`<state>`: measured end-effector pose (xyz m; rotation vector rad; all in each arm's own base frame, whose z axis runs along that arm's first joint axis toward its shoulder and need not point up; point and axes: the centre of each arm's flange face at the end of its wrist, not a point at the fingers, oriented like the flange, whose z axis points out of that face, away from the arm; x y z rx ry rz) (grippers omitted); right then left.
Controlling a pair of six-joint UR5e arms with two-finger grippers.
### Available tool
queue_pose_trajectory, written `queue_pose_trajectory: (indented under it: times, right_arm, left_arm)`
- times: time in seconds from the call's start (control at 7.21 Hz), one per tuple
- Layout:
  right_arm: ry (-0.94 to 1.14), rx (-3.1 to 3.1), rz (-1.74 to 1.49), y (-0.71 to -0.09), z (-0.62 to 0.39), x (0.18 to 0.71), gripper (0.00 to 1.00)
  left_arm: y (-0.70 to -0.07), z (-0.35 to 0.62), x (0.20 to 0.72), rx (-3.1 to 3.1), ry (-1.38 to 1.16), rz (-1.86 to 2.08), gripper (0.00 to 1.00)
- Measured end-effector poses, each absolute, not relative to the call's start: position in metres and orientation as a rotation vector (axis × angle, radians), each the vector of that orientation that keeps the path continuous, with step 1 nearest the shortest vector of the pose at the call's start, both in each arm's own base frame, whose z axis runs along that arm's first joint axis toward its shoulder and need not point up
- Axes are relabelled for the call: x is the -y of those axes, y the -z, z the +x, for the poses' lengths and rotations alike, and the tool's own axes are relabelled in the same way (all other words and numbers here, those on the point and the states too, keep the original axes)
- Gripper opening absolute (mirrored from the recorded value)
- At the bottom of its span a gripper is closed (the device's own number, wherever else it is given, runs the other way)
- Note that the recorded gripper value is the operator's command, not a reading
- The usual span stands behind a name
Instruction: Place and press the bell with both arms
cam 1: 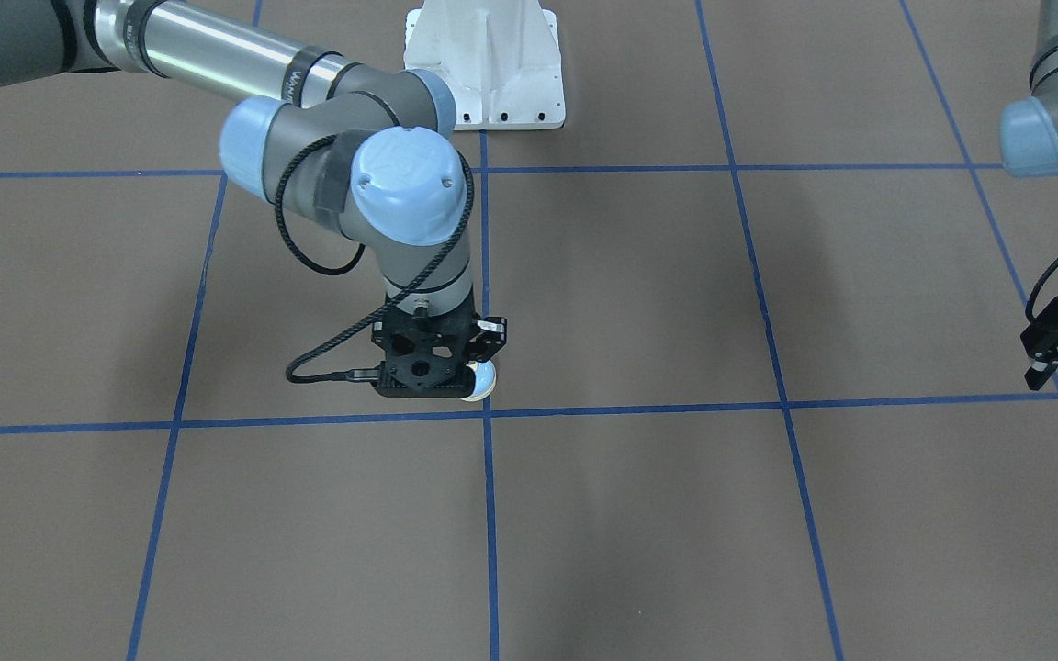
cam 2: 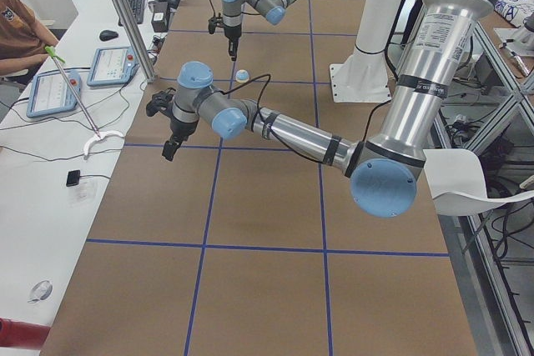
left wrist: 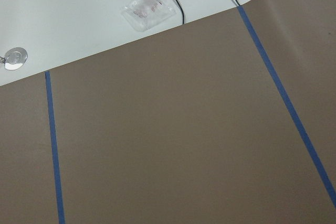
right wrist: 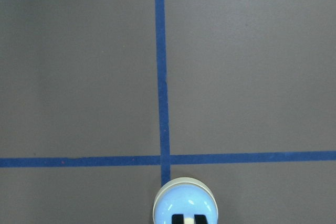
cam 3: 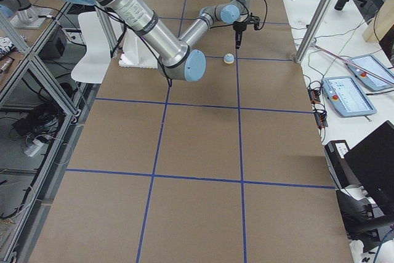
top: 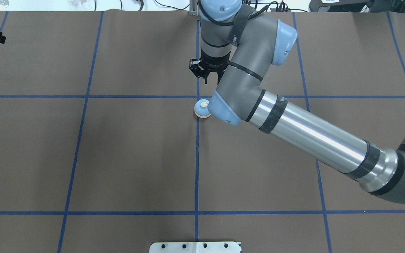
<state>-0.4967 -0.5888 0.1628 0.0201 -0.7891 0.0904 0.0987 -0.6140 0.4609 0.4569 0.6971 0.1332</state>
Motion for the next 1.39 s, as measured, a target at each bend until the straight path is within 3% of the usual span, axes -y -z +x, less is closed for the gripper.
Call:
queue_pose_trajectory:
  times: [0.97,1.39]
  right_arm:
    - [0.267,0.74,0.071,-0.466,-0.15,0.57,1.0]
    - [0.24,0.801,0.023,-0.54,-0.071,0.539,1.0]
  left_arm:
    - [-0.586,-0.085,0.555,-0.568,-0.301,0.236,1.0]
    - [-0.611,-0.099,0.53,-0.575,-0.284,0.198,1.0]
